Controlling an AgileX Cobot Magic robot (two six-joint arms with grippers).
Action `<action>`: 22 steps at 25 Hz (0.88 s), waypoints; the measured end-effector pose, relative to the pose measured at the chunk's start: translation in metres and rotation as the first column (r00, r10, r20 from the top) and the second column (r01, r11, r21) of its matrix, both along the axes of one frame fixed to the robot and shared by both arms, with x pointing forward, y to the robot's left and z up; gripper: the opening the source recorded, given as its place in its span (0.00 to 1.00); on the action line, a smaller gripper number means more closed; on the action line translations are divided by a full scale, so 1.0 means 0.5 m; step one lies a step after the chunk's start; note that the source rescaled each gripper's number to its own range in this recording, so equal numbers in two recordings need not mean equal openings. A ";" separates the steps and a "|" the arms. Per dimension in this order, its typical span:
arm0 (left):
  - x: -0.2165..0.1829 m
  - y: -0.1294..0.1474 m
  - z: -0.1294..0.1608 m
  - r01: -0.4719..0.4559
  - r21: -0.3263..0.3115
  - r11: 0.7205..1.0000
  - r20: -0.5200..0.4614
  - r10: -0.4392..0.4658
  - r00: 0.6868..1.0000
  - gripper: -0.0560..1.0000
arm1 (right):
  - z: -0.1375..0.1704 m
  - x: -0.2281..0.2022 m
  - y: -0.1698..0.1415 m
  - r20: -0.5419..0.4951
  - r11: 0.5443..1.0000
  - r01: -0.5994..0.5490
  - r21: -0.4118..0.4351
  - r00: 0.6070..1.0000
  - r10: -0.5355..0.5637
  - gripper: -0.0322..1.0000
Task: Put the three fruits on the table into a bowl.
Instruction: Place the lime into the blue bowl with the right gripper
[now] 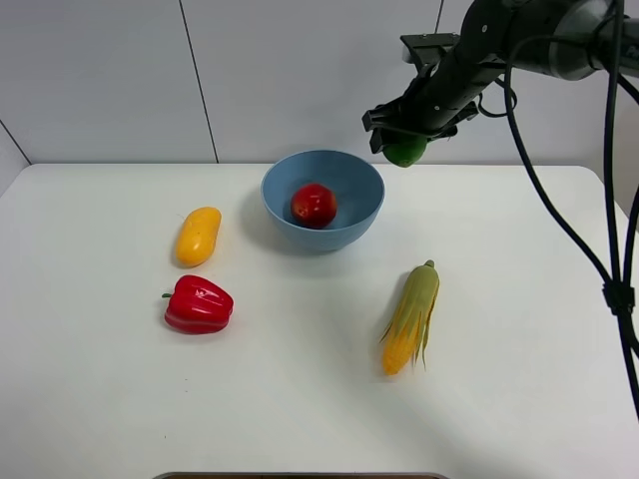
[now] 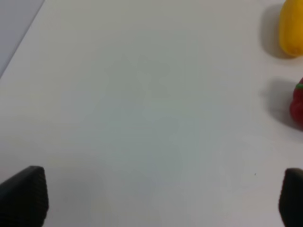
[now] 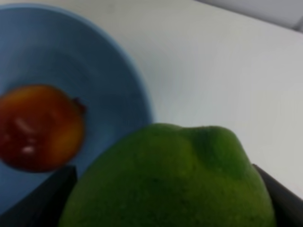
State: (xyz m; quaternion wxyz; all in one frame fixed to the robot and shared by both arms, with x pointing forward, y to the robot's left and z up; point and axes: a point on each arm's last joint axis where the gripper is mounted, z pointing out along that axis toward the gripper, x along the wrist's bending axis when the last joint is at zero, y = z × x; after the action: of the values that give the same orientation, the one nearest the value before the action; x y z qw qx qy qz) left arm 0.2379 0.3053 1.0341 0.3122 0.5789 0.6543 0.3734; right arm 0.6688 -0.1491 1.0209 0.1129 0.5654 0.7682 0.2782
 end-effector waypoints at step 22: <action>0.000 0.000 0.000 0.000 0.001 1.000 0.000 0.000 1.000 1.00 | -0.108 -0.017 0.122 -0.054 0.990 -0.137 -0.032 0.989 0.135 0.18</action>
State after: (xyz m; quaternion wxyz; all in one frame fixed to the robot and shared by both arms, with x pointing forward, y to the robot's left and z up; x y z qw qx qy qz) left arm 0.2379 0.3053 1.0341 0.3118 0.5788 0.6543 0.3736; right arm 0.6604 -0.0881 0.9668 0.0840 0.5166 0.8125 0.2569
